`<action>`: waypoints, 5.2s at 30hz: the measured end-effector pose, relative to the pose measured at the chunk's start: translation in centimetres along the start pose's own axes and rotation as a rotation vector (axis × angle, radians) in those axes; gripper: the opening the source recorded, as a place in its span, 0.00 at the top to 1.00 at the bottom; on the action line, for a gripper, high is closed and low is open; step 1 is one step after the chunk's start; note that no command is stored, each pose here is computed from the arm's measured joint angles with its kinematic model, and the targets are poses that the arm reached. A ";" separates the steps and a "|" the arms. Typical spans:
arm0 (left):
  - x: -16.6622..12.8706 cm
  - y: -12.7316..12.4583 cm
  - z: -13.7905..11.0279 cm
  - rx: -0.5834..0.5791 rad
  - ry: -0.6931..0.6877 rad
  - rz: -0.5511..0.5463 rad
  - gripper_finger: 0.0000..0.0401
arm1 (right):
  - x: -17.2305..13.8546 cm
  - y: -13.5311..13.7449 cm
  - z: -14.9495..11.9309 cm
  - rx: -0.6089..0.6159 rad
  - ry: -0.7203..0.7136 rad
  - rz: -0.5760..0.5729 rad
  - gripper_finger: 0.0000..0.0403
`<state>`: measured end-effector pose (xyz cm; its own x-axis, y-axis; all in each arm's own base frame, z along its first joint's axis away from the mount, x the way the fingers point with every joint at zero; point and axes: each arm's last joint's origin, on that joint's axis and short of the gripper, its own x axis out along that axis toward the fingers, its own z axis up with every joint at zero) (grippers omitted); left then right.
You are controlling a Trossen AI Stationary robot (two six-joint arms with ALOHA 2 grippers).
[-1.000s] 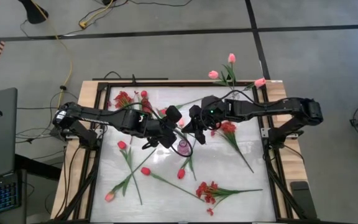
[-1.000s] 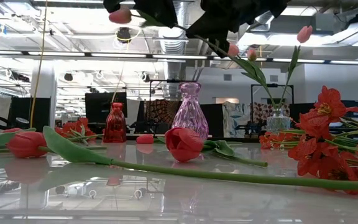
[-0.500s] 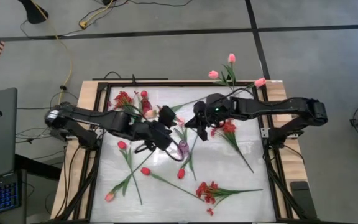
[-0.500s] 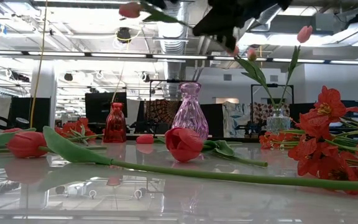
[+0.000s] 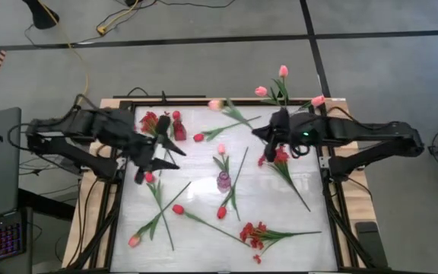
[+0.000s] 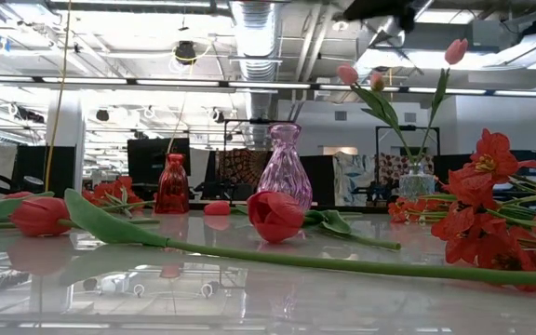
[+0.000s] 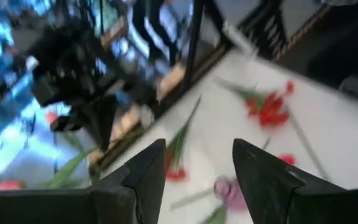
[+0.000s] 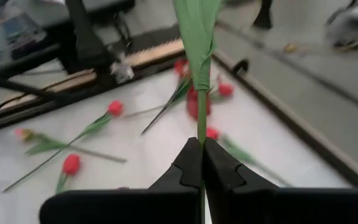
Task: Sort flowers into vase by color
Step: Put the pink flower into the transparent vase
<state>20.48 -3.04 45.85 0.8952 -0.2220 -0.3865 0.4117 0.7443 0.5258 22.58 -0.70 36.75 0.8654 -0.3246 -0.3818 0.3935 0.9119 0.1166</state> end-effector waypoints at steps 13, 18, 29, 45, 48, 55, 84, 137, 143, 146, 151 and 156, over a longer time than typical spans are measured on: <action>4.7 -4.7 -7.9 -0.019 -0.161 0.248 0.57 | -6.5 -0.1 -1.0 0.006 -0.328 -0.104 0.93; 6.8 -5.4 -9.1 -0.006 -0.193 0.266 0.57 | -7.2 -1.2 -1.9 0.033 -0.442 -0.106 0.93; 8.6 -5.5 -9.7 -0.044 -0.139 0.260 0.57 | -8.1 -3.2 -2.7 0.075 -0.562 -0.160 0.93; 8.4 -5.3 -9.6 -0.101 -0.151 0.276 0.57 | -7.9 -3.1 -2.7 0.063 -0.562 -0.113 0.92; 8.4 -5.4 -9.6 -0.101 -0.150 0.276 0.57 | -7.9 -3.1 -2.7 0.063 -0.562 -0.112 0.92; 8.4 -5.4 -9.6 -0.101 -0.148 0.275 0.57 | -7.9 -3.1 -2.7 0.065 -0.562 -0.110 0.92; 8.7 -6.3 -10.9 -0.203 -0.011 0.177 0.57 | -6.7 0.4 -4.1 -0.006 -0.552 0.057 0.93; 8.7 -6.0 -10.8 -0.248 -0.024 0.227 0.57 | 0.1 -12.6 -14.4 -0.021 -0.662 -0.760 0.93; 8.6 -5.8 -11.0 -0.249 -0.018 0.237 0.57 | 0.8 -13.8 -14.7 -0.051 -0.621 -0.787 0.93; 8.6 -5.5 -11.1 -0.253 -0.012 0.247 0.57 | 1.1 -14.2 -14.6 -0.057 -0.637 -0.770 0.93; 8.5 -5.2 -11.4 -0.262 -0.008 0.255 0.57 | 1.3 -14.4 -14.4 -0.076 -0.680 -0.779 0.93; 8.5 -5.2 -11.4 -0.262 -0.007 0.255 0.57 | 1.7 -14.7 -14.6 -0.083 -0.660 -0.794 0.93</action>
<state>24.04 -1.63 31.16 0.9649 -0.0119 -0.2625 0.1180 0.9122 0.3924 13.74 -11.00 20.98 0.3739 -0.8902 0.2602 0.9241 0.3815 -0.0226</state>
